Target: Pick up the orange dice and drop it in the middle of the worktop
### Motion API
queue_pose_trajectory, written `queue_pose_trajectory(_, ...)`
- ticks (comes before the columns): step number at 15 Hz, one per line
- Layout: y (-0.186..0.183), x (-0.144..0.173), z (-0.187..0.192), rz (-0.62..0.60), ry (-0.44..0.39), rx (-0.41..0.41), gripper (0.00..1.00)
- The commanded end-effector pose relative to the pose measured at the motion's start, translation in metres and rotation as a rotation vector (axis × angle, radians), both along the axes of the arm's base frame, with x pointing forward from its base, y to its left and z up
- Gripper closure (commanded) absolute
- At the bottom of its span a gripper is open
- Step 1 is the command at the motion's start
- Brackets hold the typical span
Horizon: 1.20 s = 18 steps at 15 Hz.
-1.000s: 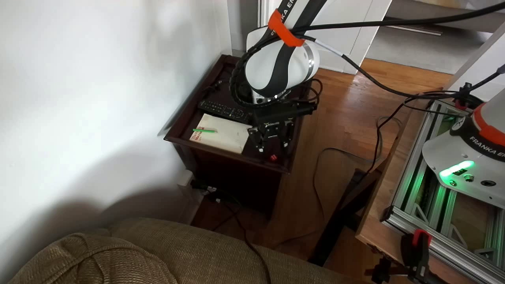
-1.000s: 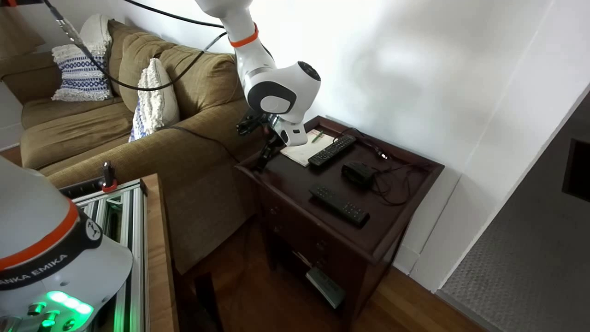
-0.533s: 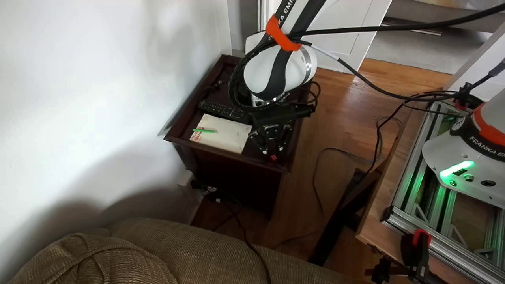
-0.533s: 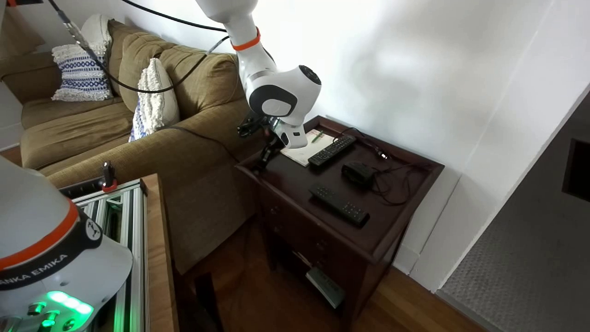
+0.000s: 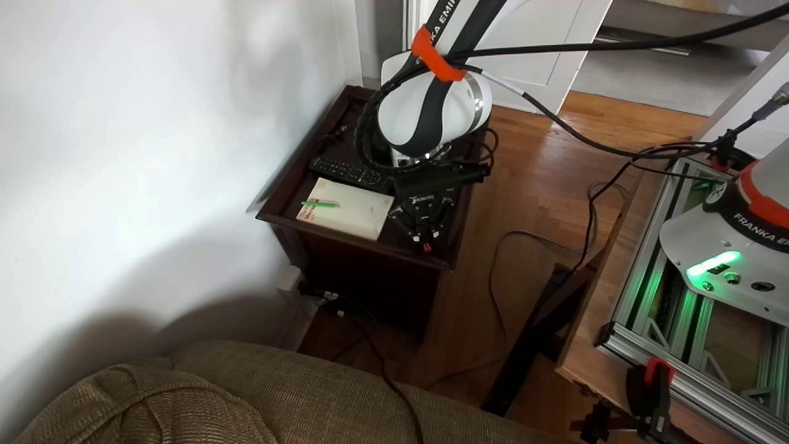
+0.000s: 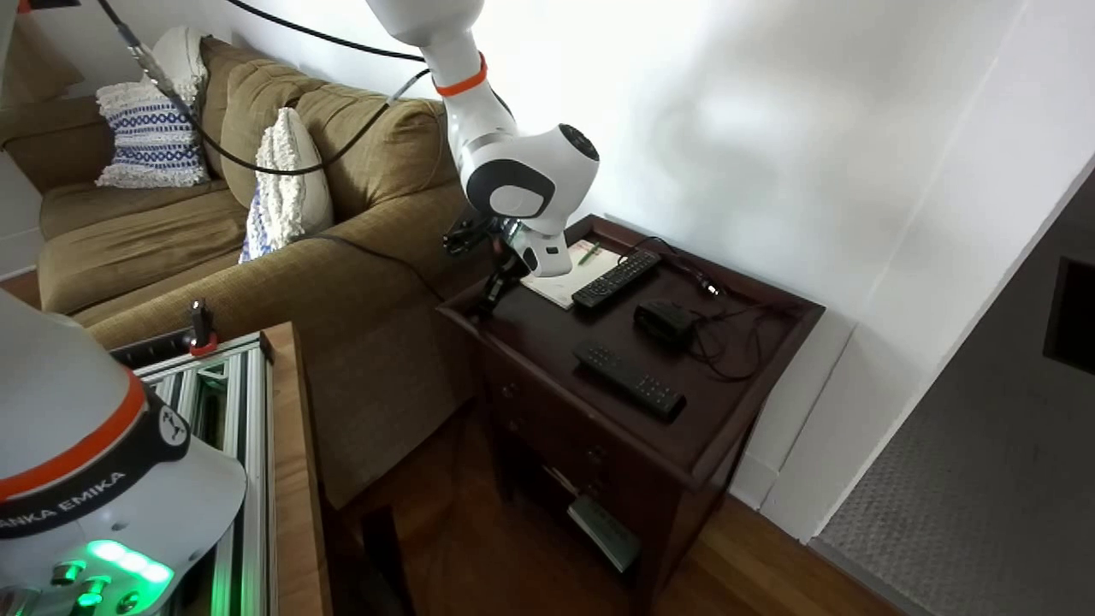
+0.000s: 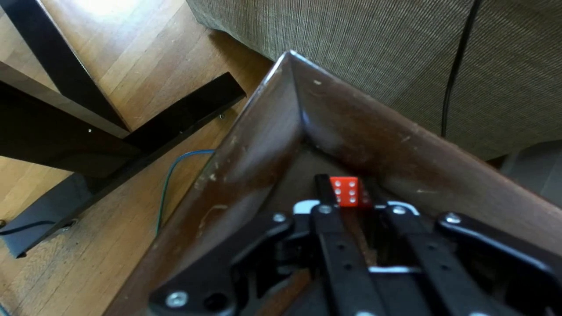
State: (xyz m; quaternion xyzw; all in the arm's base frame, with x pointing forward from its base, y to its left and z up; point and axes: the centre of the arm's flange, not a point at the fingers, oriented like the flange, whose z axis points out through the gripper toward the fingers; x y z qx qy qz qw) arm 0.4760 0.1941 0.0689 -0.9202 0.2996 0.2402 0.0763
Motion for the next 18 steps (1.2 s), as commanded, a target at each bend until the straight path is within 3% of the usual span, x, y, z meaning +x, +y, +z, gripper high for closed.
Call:
queue_pose_trajectory(1, -0.001, -0.001, 0.005, 0.004, 0.048, 0.019, 0.95)
queue_pose_trajectory(3, -0.004, -0.001, 0.018, -0.004, 0.020, 0.027, 0.95)
queue_pose_trajectory(10, -0.028, 0.020, 0.086, -0.129, -0.228, 0.082, 0.95)
queue_pose_trajectory(18, -0.100, 0.027, 0.124, -0.311, -0.486, 0.104, 0.95)
